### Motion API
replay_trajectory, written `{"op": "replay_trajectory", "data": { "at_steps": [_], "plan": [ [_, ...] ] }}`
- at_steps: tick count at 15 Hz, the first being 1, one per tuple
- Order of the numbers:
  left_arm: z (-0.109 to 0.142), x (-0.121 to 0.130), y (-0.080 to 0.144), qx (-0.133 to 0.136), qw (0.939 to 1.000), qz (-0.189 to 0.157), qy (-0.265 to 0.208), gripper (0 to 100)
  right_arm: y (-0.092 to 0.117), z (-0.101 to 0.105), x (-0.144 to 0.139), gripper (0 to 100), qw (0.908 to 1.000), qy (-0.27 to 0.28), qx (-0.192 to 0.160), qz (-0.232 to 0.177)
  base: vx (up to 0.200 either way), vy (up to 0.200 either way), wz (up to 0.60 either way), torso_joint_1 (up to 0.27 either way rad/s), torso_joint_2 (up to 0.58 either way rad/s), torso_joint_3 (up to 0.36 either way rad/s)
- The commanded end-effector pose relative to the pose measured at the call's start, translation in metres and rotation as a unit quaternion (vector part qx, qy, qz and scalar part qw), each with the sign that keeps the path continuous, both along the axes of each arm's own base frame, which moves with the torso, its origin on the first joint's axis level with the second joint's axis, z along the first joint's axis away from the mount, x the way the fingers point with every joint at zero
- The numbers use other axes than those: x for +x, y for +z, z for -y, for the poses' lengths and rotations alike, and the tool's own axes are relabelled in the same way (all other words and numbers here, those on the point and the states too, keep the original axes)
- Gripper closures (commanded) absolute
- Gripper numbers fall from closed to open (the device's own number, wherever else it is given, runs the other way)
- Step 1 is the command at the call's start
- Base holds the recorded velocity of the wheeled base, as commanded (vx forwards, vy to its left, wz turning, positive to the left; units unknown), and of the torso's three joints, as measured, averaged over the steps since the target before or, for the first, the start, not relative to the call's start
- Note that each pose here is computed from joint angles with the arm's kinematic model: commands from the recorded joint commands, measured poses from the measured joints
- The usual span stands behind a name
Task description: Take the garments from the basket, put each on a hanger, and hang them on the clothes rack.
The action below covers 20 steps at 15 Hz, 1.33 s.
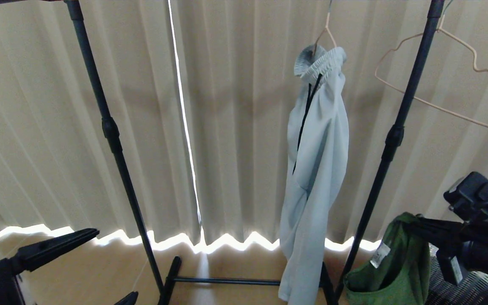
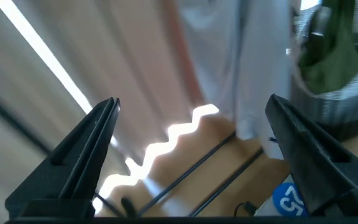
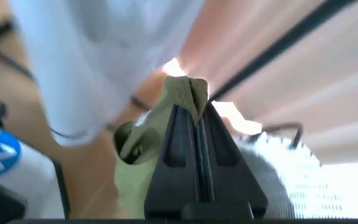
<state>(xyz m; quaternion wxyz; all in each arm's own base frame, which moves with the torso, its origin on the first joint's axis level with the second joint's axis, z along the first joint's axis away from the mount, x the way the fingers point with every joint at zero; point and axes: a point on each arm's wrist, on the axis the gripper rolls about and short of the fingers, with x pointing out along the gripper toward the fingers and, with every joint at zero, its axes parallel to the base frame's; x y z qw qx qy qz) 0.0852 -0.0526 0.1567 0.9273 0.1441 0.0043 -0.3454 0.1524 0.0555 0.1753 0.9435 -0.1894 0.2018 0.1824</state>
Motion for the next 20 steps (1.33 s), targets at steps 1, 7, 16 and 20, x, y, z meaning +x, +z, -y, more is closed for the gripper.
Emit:
{"op": "replay_trajectory", "data": {
  "at_steps": [1,7,16,20],
  "plan": [
    [0.036,0.04,0.012,0.026,0.9984,-0.03,-0.04,0,0.023,-0.003,0.001,100,0.9984,0.032,0.028,0.038,0.0,0.0,0.0,0.0,0.0,0.0],
    [0.11,0.092,-0.003,0.05,0.985,-0.102,-0.129,0,0.048,-0.027,-0.002,100,0.988,0.111,0.092,0.054,0.0,0.0,0.0,0.0,0.0,0.0],
    [0.193,0.108,-0.032,0.041,0.9616,-0.184,-0.199,0,0.062,-0.043,-0.02,100,0.9668,0.214,0.122,0.068,0.0,0.0,0.0,0.0,0.0,0.0],
    [0.211,0.124,-0.035,0.036,0.9627,-0.179,-0.2,0,0.071,-0.034,-0.038,100,0.9536,0.25,0.142,0.09,0.0,0.0,0.0,0.0,0.0,0.0]
  ]
}}
